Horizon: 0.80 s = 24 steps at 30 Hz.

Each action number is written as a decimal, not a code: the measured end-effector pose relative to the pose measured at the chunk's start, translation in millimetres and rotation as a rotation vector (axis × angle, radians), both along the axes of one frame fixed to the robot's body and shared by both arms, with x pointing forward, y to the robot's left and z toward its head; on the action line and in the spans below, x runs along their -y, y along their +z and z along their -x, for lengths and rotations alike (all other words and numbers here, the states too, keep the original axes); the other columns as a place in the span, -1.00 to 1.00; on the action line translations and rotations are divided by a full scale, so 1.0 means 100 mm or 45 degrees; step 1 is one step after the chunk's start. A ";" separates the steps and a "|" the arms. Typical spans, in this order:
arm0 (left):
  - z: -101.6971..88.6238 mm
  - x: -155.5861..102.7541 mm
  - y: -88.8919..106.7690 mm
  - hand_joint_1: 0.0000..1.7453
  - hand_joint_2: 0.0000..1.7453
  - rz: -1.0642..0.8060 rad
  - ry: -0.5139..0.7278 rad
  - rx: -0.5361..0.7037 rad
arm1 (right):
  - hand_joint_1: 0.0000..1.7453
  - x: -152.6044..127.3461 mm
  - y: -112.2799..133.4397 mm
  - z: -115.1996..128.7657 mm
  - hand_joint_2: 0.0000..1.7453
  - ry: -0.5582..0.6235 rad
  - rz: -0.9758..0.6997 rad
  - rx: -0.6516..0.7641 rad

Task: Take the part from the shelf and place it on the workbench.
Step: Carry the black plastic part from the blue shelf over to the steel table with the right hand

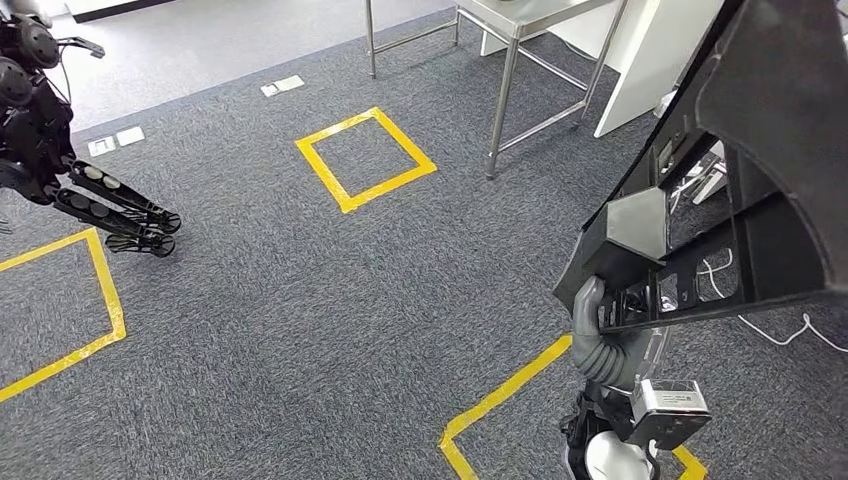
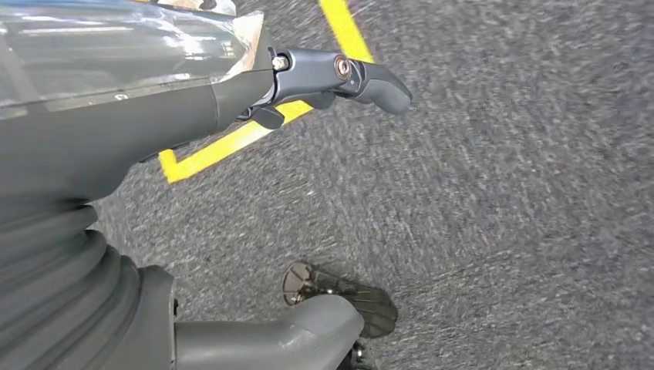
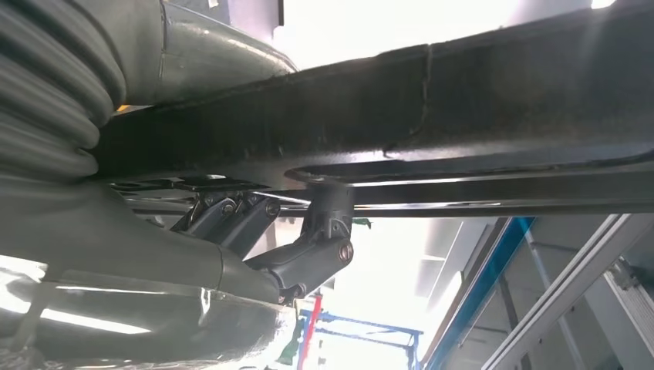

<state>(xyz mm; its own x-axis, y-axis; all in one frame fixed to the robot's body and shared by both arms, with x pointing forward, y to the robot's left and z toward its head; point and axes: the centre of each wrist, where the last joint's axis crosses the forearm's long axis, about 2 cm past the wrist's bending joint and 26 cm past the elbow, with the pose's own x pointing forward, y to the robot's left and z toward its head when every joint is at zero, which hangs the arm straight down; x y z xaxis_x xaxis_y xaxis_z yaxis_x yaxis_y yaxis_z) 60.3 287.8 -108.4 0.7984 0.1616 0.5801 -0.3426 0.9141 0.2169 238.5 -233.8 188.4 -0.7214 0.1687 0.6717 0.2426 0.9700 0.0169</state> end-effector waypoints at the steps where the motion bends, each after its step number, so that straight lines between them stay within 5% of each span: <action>1: -0.01 0.00 0.00 -1.00 1.00 0.000 -0.001 0.004 | 1.00 0.00 0.00 0.00 1.00 -0.002 0.001 0.001; 24: 0.03 -0.02 -0.01 -1.00 1.00 0.026 -0.046 -0.033 | 1.00 0.04 -0.04 0.03 1.00 -0.021 -0.002 -0.016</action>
<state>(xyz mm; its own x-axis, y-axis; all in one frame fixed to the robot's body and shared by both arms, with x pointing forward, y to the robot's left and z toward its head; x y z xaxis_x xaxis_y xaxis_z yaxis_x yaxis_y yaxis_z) 57.4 290.3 -109.0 0.8186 0.1441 0.5560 -0.3038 0.9301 0.2063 235.3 -237.9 183.9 -0.7100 0.1795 0.6810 0.2586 0.9659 0.0150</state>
